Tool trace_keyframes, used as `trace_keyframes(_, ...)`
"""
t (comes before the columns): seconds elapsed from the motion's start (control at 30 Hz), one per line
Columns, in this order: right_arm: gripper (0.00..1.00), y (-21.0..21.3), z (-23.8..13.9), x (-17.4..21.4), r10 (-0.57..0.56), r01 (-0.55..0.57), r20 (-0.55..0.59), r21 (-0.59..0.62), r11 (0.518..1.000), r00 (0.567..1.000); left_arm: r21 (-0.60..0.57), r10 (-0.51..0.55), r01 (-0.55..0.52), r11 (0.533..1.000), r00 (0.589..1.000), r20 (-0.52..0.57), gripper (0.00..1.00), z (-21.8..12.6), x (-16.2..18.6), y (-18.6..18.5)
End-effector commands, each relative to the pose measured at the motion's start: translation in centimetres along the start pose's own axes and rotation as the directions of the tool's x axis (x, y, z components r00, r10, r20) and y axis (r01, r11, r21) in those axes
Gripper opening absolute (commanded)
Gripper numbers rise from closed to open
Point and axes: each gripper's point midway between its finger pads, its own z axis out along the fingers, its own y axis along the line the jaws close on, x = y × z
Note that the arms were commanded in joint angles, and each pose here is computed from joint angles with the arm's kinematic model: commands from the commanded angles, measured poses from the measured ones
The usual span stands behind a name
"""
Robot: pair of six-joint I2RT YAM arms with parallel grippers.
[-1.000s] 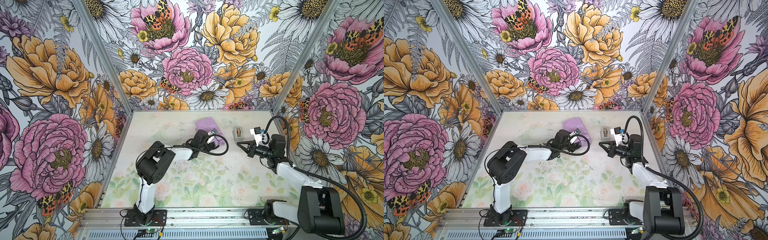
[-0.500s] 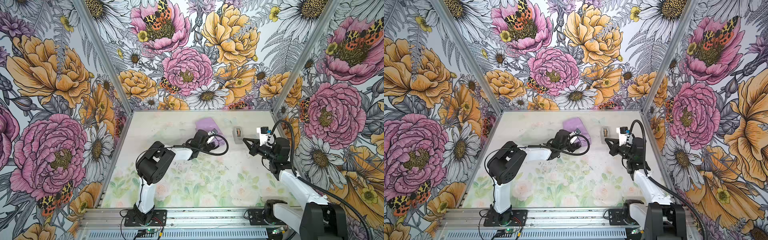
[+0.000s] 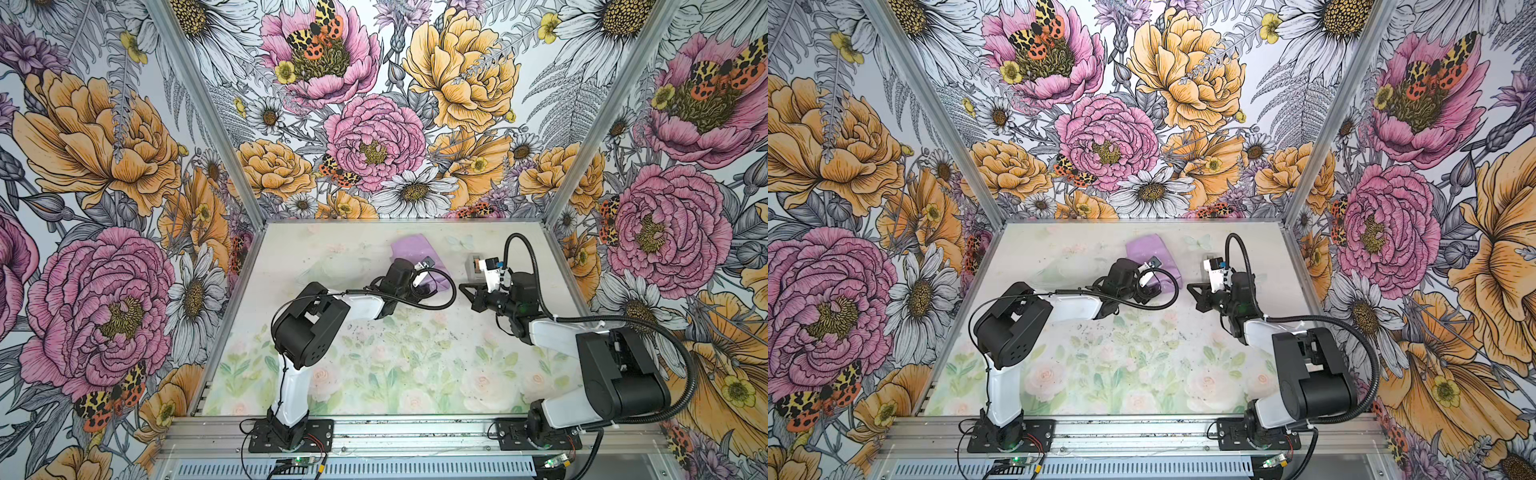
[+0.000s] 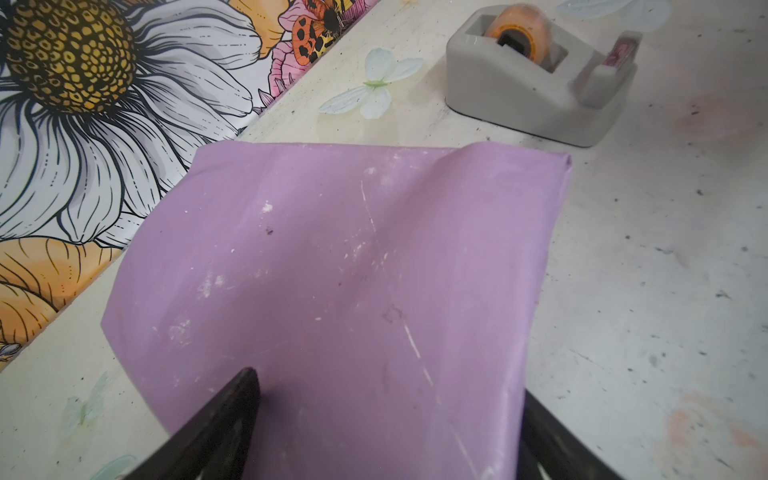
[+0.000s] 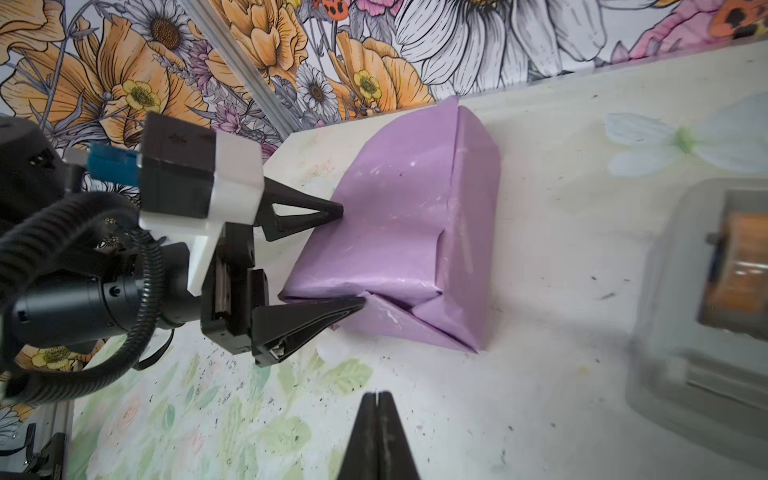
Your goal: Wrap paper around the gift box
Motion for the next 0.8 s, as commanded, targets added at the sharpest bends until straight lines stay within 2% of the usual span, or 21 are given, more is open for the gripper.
trace_keyframes(0.0, 0.0, 1.8, 1.8, -3.1, -0.114, 0.12, 0.087, -0.061, 0.991, 0.99, 0.084, -0.048, 0.074, 0.994, 0.959, -0.28, 0.86, 0.2, 9.6, -2.3)
trace_keyframes(0.3, 0.0, 2.9, 5.8, -3.0, -0.16, 0.171, 0.09, -0.135, 0.976, 0.983, 0.084, -0.048, 0.075, 0.994, 0.958, -0.282, 0.86, 0.3, 9.7, -2.2)
trace_keyframes(0.77, 0.0, 1.3, 8.3, -2.0, -0.152, 0.158, 0.065, -0.101, 0.982, 0.986, 0.09, -0.048, 0.076, 0.993, 0.959, -0.279, 0.86, 0.5, 9.5, -2.3)
